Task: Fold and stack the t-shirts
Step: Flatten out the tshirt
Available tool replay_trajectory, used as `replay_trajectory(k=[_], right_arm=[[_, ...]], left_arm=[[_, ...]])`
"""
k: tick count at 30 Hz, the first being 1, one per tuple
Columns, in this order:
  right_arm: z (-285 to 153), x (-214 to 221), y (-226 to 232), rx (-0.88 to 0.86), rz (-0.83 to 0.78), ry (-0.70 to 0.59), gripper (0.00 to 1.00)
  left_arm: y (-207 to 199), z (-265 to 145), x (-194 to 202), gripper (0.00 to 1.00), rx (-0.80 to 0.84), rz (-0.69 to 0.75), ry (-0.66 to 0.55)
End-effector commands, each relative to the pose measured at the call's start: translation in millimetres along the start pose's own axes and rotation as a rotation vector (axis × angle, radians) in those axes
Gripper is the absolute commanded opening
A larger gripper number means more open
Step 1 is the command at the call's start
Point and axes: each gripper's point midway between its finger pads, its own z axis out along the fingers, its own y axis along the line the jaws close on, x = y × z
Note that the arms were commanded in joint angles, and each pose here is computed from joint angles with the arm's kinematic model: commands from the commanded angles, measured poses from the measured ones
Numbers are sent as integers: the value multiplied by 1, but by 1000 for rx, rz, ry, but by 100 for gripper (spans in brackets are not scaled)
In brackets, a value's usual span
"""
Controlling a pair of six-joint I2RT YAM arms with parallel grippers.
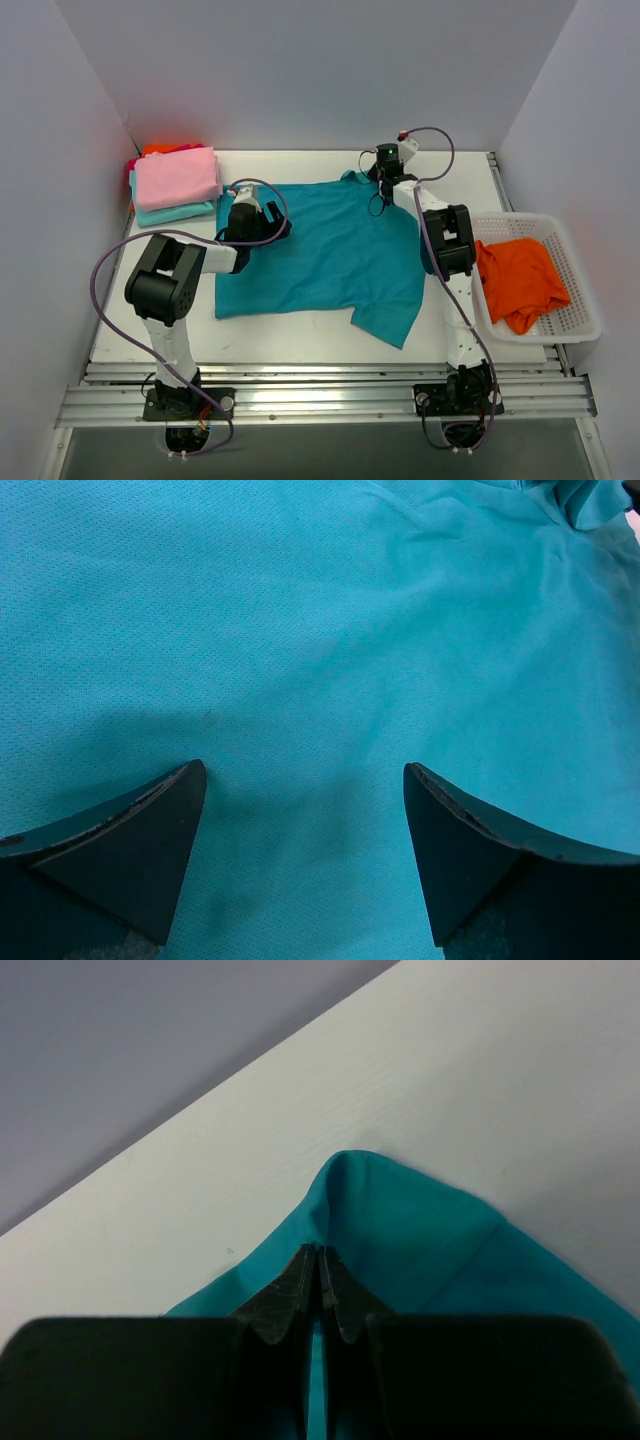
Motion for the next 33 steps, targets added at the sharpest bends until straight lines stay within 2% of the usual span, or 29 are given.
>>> replay_trajectory(k=[1,6,8,9,13,16,18,19,21,22,25,28,33], right_arm=[[-15,-31,33,-69,37,-47,0],[-6,-30,47,-134,56,-56,0],[1,-44,57,-187,106,-94,0],[8,-35,58,-225,120,-79,0],[26,-60,74,-342,223,-191,0],[41,-77,66,-332,282,-293,0],[46,-88,57,-326,332,-339,21],[45,-98,53,-310,350,-375,60],[44,-107,47,-268,350,-407,94],[42,-112,43,-246,345,-421,100],[23,-141,39,-193,347,-506,100],[11,-150,33,-167,320,-547,100],[-34,-186,42,-181,283,-622,100]], left_arm=[[-8,8,-15,89,40,-6,-40],[-7,10,-13,89,38,-7,-37],[-4,11,-11,89,31,-6,-32],[-3,13,-11,89,30,-7,-33],[0,18,-8,89,29,-9,-19],[1,19,-7,89,28,-8,-15],[1,18,-7,89,25,-7,-14],[1,17,-8,89,24,-4,-15],[2,16,-9,89,20,-1,-19],[3,16,-8,89,18,1,-17],[2,17,-8,89,17,1,-16],[0,17,-7,89,23,-1,-14],[-2,13,-12,89,28,-1,-23]])
